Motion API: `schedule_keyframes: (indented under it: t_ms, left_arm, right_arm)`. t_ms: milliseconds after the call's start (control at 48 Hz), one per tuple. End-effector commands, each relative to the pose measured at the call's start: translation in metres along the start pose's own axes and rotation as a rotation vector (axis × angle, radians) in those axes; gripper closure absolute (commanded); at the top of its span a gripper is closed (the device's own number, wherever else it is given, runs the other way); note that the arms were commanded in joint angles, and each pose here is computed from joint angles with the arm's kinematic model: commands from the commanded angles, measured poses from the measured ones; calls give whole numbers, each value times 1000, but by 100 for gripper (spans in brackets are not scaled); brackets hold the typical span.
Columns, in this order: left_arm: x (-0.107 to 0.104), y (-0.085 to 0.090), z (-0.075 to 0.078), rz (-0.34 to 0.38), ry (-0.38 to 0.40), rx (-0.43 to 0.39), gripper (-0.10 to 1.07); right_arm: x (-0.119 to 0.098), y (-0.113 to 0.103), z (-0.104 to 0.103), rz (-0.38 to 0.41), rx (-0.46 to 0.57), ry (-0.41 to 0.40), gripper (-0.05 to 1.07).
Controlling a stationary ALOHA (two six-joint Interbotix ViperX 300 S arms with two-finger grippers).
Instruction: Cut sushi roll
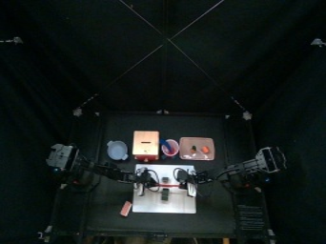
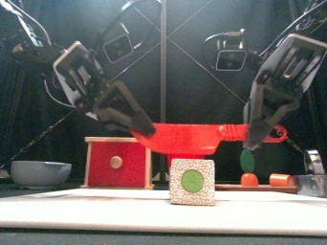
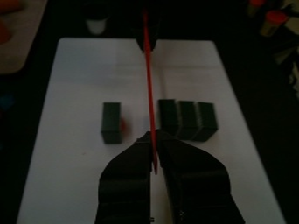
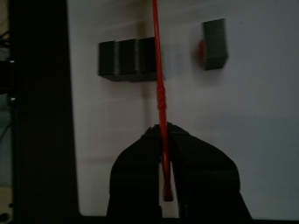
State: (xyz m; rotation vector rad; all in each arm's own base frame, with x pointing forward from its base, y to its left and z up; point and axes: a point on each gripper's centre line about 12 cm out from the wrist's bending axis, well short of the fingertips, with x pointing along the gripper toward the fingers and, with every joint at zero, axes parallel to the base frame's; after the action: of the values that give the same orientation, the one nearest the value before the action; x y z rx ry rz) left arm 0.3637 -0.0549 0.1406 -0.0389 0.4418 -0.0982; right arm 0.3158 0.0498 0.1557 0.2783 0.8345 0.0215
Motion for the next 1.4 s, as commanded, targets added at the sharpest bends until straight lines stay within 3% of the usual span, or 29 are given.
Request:
schedule_keyframes:
  t_ms: [0,396,917,1229,1375]
  left_arm:
    - [-2,-5,14,-14,-45,6,51]
    - [8,-19,-4,-27,9,-31,51]
    - [16,-17,-21,-8,60,-56,51]
    - [34,-12,-52,32,146,-87,51]
    - [40,-9,-53,39,149,-86,51]
  right_arm:
    - [-6,10,13,29,5,-48,74]
    - [17,18,-2,30,0,25,74]
    - [25,16,-6,20,12,48,74]
    - [55,9,-21,-14,11,109,74]
    - [54,7,-21,-17,9,110,74]
